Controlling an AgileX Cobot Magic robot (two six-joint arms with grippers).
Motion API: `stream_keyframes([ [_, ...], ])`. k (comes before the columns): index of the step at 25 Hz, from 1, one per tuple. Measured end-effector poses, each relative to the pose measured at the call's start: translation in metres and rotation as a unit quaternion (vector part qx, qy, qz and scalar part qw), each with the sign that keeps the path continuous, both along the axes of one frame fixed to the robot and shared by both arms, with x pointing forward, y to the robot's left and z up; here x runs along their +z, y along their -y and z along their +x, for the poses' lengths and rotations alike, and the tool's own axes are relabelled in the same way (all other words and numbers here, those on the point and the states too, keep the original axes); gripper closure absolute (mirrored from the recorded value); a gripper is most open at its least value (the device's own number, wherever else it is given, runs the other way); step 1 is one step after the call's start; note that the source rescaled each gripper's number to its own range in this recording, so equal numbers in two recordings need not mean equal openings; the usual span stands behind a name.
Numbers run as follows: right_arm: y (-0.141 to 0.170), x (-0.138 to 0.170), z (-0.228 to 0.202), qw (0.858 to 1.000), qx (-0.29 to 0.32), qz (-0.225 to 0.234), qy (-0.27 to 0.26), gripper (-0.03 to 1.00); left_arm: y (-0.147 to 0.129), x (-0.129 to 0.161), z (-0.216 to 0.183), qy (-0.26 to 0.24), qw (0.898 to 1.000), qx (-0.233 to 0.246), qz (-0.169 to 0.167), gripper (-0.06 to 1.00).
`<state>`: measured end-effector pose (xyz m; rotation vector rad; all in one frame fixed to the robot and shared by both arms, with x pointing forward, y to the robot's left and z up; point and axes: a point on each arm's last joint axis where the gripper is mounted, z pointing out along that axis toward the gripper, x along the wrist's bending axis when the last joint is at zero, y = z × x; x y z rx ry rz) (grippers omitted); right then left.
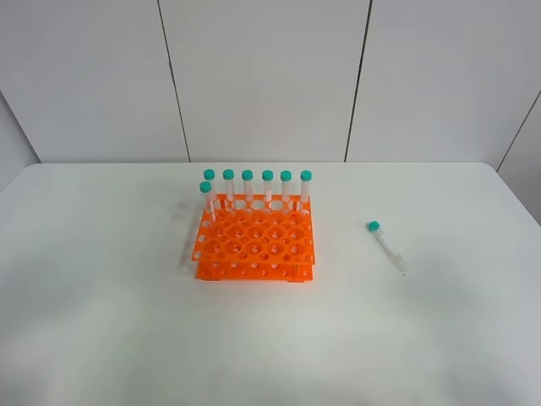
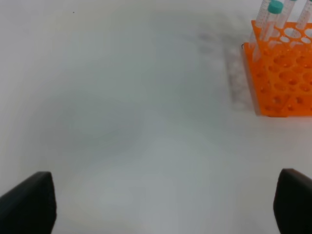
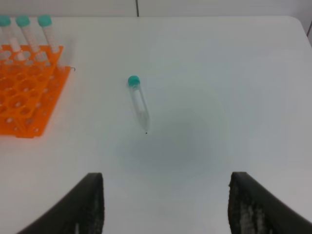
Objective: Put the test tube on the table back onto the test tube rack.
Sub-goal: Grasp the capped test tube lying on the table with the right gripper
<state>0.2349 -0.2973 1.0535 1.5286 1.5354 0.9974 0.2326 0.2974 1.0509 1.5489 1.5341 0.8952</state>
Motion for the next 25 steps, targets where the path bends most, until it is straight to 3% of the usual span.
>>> stream_keyframes([
  [20, 0.0, 0.001, 0.0, 1.0, 0.0, 0.0, 0.001, 0.01, 0.0, 0.0, 0.0, 0.0, 1.0, 0.0, 0.0, -0.03],
  [25, 0.0, 0.03, 0.011, 1.0, 0.0, 0.0, 0.018, 0.01, 0.0, 0.0, 0.0, 0.0, 1.0, 0.0, 0.0, -0.03],
])
